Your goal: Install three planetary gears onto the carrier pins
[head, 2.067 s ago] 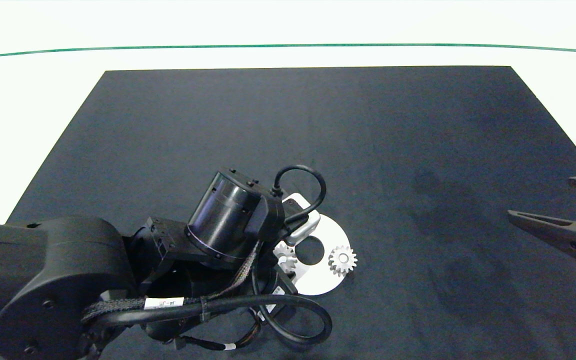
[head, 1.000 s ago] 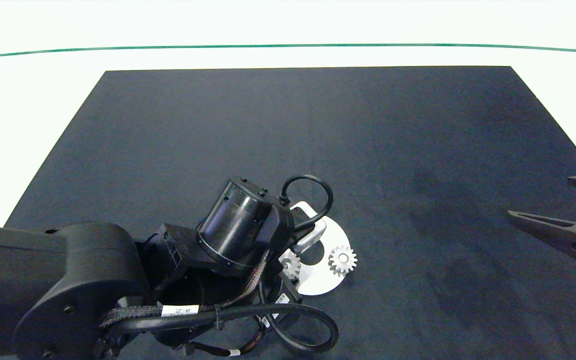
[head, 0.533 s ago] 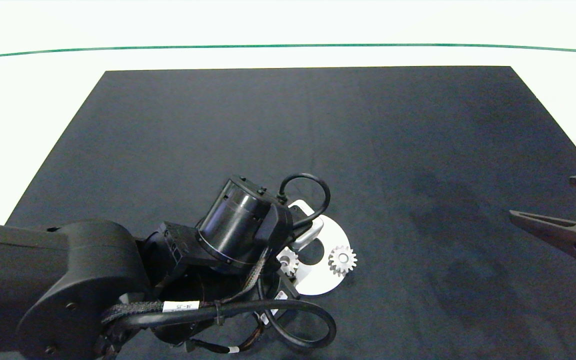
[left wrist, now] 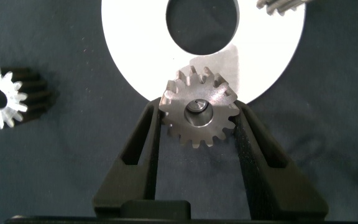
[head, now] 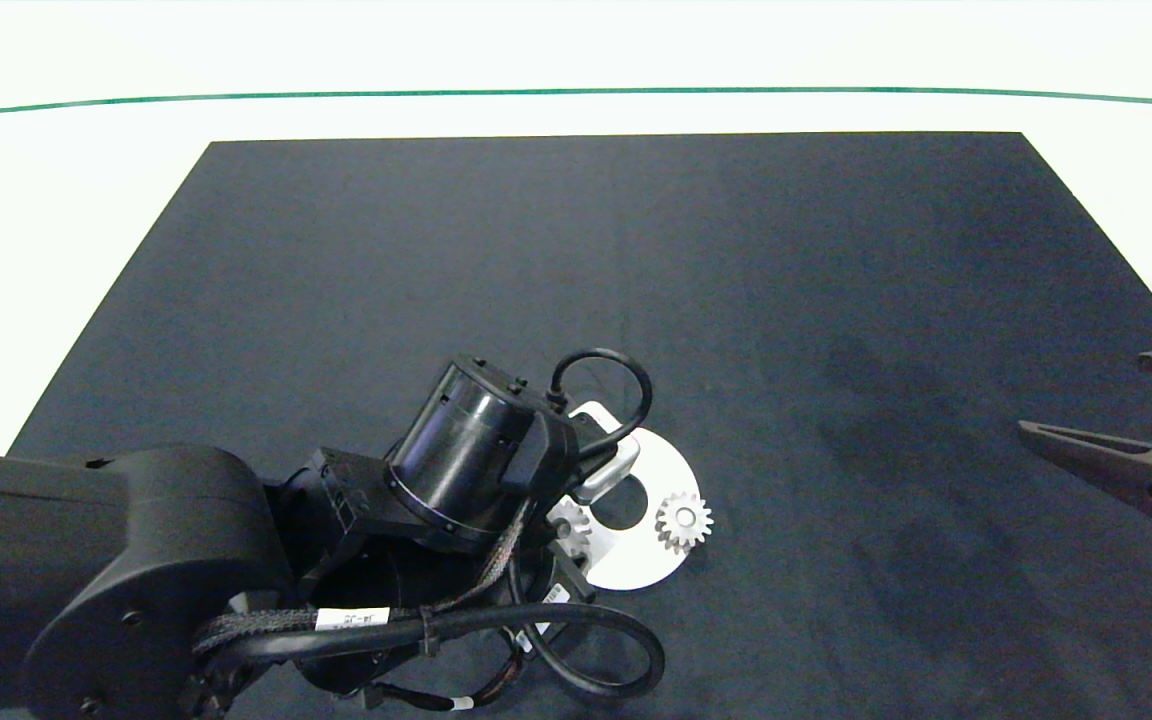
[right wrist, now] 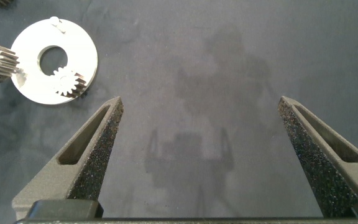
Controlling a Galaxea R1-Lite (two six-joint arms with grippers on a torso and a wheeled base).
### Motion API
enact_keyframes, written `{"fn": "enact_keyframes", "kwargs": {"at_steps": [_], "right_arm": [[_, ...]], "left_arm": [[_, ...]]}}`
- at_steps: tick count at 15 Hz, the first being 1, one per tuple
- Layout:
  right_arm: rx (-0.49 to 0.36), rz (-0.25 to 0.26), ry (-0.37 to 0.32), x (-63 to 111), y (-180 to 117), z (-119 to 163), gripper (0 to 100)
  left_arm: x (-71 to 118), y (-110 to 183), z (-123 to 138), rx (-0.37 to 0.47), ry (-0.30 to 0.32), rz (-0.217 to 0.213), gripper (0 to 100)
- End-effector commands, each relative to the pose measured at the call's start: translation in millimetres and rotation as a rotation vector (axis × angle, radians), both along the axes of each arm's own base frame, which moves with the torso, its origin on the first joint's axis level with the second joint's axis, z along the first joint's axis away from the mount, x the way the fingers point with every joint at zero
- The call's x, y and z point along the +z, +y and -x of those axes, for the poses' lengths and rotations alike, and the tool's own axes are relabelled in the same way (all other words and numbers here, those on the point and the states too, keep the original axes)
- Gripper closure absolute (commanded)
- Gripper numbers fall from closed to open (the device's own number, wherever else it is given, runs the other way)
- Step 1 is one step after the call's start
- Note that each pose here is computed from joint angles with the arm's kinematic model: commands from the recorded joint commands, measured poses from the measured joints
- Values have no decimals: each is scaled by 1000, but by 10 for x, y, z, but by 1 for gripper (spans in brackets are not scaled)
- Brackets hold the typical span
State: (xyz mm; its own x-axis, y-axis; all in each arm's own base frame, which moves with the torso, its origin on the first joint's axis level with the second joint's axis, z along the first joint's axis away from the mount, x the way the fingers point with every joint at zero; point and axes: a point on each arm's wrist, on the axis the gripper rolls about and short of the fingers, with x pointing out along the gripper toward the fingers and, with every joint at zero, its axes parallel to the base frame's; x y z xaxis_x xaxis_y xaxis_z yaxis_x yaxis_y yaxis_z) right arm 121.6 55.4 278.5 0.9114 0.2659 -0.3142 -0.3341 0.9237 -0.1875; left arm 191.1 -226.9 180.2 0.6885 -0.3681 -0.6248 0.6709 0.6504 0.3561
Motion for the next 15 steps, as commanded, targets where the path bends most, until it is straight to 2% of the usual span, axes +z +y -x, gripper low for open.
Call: {"fn": "enact_keyframes", "kwargs": {"at_steps": [1,2,3,8,11,13,15], "right_arm": [[-1,2,1,-1,-1,0,0],[1,3,0,-1,1,1,0],[1,2,2,-3,3,-3,0],[1,2,2,-3,3,-3,0],[1,4,2,-3,3,-3,0],[1,1,-1,1,-1,4,0],[1,1,-1,1,-1,4,0]], "left_arm": [[24,-5,-7,36,-32,17,78],[35,-11,-12,35,-43,24,78],[37,-8,-10,35,-44,25,0],[13,-9,7,30,-39,18,0],[40,-6,-8,36,-45,30,0],[385,108,-72,100,-104,148,0],[639,289,-260,200,-150,220,0]]}}
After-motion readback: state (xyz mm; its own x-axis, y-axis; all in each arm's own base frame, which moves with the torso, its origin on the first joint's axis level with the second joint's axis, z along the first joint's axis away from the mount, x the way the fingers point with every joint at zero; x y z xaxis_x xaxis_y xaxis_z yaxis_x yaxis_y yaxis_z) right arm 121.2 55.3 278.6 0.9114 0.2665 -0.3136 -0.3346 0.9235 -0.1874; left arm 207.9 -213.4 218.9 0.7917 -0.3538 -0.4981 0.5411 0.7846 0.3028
